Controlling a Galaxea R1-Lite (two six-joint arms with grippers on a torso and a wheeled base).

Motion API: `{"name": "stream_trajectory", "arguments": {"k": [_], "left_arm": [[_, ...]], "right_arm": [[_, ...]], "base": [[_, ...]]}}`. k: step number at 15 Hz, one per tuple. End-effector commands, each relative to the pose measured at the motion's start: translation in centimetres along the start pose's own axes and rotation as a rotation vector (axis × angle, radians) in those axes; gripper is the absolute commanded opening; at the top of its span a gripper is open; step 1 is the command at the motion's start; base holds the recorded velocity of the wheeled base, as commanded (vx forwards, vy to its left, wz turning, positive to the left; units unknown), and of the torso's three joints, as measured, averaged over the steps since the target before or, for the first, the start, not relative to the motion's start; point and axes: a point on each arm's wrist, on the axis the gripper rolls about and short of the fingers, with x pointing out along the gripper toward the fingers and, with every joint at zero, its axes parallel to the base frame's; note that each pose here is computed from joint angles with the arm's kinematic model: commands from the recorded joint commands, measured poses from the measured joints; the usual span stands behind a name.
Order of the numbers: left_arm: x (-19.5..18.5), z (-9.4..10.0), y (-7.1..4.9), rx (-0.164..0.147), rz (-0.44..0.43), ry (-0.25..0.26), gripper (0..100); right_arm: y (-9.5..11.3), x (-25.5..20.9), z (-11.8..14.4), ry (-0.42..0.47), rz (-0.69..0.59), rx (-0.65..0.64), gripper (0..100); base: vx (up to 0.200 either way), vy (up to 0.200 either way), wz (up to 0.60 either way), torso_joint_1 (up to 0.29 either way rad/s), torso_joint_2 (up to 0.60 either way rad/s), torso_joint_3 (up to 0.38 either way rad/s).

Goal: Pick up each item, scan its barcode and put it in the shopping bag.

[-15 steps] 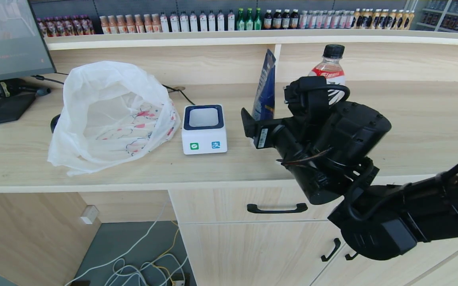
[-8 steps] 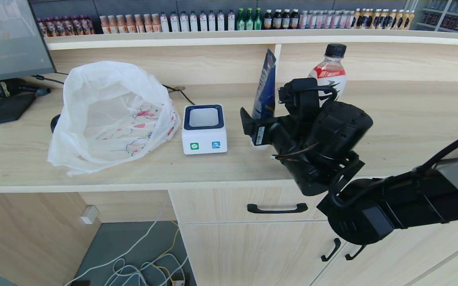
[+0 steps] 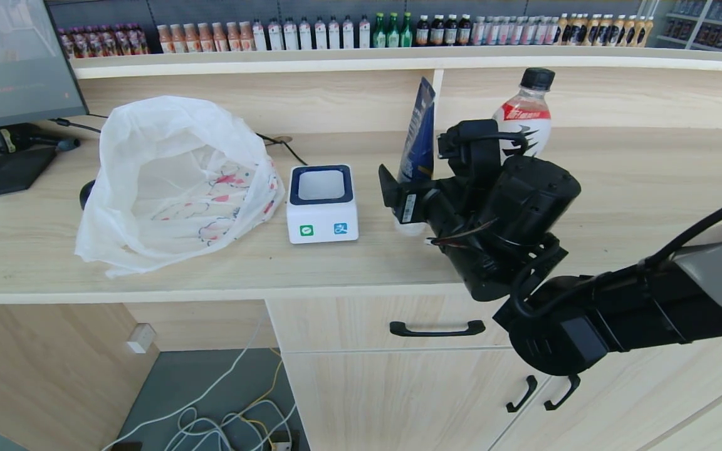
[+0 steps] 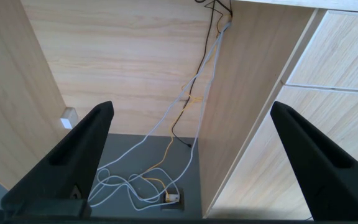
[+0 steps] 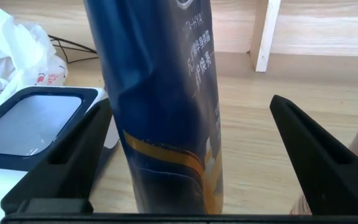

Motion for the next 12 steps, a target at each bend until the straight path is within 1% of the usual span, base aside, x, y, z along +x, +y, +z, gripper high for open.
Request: {"name": "stream_trajectory", "arguments": {"k": [1,12], "left_arm": [[0.00,0.00,0.00,-0.001,0.001,0.000,100],[0.00,0.00,0.00,-0.001,0.001,0.000,100]], "right_arm": [[0.23,0.39,-0.17,-0.005,-0.002,0.001,100],[0.68,0.92,-0.74,-0.006,-0.011,-0.022,100]], "base": [[0.000,0.000,0.00,0.000,0.00,0.000],[0.000,0.000,0.00,0.000,0.00,0.000]]}}
